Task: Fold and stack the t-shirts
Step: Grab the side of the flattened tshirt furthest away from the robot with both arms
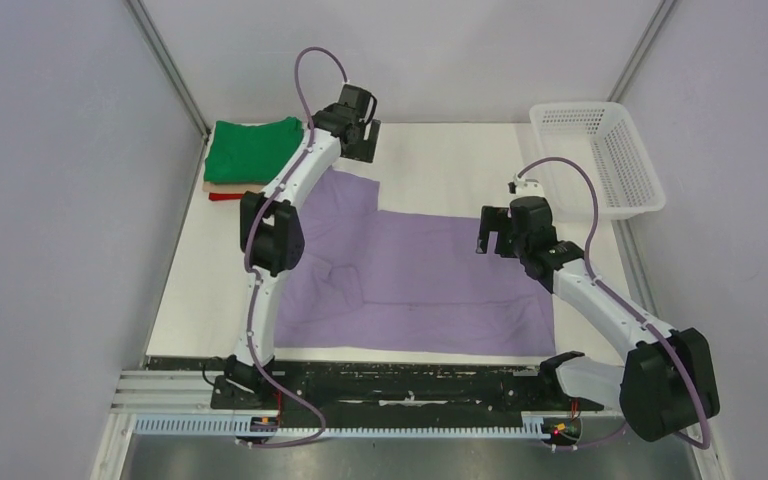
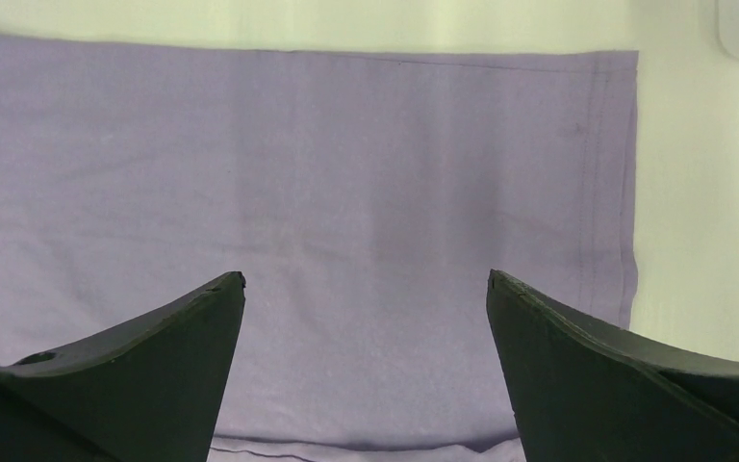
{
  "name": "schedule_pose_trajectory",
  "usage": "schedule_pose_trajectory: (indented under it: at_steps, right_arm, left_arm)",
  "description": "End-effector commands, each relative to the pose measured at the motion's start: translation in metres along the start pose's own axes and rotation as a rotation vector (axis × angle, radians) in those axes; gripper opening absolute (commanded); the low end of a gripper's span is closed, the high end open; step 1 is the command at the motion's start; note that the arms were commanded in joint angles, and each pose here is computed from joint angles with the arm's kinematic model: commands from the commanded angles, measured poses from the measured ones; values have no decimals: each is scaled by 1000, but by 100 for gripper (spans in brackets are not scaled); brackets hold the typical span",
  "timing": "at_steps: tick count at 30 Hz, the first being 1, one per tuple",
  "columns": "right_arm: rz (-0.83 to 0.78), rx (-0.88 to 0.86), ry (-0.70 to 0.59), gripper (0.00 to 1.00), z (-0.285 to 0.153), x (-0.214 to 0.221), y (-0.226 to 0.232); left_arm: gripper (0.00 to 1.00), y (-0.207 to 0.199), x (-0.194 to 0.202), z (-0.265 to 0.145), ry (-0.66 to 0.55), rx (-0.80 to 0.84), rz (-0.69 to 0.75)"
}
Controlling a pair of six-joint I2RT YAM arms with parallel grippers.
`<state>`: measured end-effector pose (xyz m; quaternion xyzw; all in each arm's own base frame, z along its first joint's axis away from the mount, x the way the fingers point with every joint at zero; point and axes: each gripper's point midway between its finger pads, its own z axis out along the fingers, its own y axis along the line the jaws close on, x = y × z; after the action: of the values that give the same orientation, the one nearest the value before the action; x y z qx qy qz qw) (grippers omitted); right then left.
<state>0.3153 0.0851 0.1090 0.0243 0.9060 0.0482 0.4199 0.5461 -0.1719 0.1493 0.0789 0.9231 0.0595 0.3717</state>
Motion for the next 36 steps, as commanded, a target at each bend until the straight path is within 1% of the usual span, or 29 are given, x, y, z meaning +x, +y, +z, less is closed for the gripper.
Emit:
schedule_pose_trajectory:
  at_steps: [1, 2, 5, 8, 17, 19, 21, 30, 32, 34, 35, 36]
  right_arm:
    - [-4, -13, -24, 98, 5, -6, -1]
    - [-4, -10, -19, 98, 5, -5, -2]
    - [-4, -4, -4, 98, 8, 1, -4]
    - [-2, 7, 15, 98, 10, 8, -8]
    - [5, 45, 25, 98, 9, 13, -17]
    - [6, 59, 24, 98, 8, 12, -20]
    - [6, 79, 25, 98, 7, 11, -23]
    - [10, 109, 16, 98, 3, 7, -31]
    - [10, 112, 15, 98, 2, 7, -32]
    - [14, 120, 16, 98, 3, 7, -33]
    - [14, 124, 15, 98, 3, 6, -34]
    - [14, 134, 16, 98, 4, 6, -35]
  left_arm:
    - [94, 32, 6, 29, 51, -78, 122]
    - [92, 35, 6, 37, 46, -78, 115]
    - [81, 40, 7, 59, 29, -89, 100]
    - [72, 39, 8, 75, 14, -101, 112]
    - [61, 40, 6, 99, -21, -105, 151]
    - [55, 38, 6, 102, -26, -100, 152]
    - [53, 38, 9, 105, -18, -99, 154]
    - [53, 57, 20, 113, 11, -203, 176]
    - [51, 58, 23, 114, 19, -201, 184]
    - [43, 56, 22, 113, 17, -190, 184]
    - [36, 55, 21, 113, 14, -180, 184]
    - [25, 53, 18, 111, 8, -171, 181]
